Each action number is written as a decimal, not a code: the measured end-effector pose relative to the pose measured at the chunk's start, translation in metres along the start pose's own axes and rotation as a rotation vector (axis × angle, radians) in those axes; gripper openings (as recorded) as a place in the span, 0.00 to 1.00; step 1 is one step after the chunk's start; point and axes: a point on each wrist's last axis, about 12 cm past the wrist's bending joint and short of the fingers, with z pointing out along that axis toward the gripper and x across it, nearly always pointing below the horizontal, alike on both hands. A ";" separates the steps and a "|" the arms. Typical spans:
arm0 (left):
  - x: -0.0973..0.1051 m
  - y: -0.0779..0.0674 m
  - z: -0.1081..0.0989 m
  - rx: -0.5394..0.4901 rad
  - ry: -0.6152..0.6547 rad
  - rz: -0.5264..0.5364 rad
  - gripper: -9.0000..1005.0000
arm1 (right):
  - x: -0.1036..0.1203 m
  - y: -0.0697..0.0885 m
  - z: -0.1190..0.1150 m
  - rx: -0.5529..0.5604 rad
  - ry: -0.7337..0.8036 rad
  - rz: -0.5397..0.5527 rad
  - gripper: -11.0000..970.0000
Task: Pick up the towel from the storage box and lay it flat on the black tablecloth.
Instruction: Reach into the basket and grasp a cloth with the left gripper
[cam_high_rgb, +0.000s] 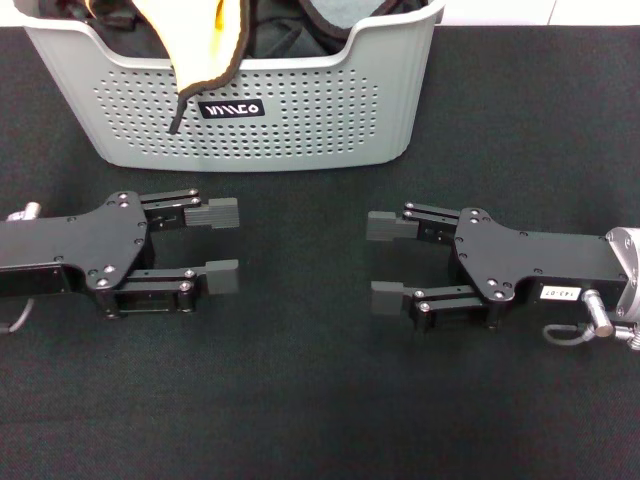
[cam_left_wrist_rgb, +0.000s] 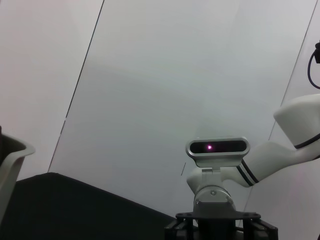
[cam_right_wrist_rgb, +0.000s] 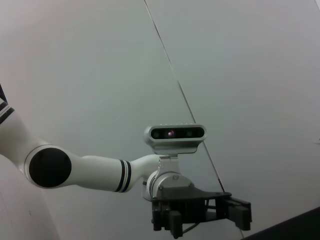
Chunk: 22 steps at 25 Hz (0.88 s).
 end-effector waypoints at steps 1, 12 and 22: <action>0.000 0.000 0.000 0.000 -0.001 0.000 0.75 | 0.000 0.000 0.000 0.001 0.001 0.000 0.90; 0.001 0.001 0.001 -0.011 -0.002 -0.001 0.76 | 0.000 -0.001 0.000 0.010 -0.002 -0.003 0.90; -0.024 0.013 -0.011 -0.143 -0.154 0.041 0.75 | 0.010 -0.003 -0.018 0.170 -0.078 -0.040 0.90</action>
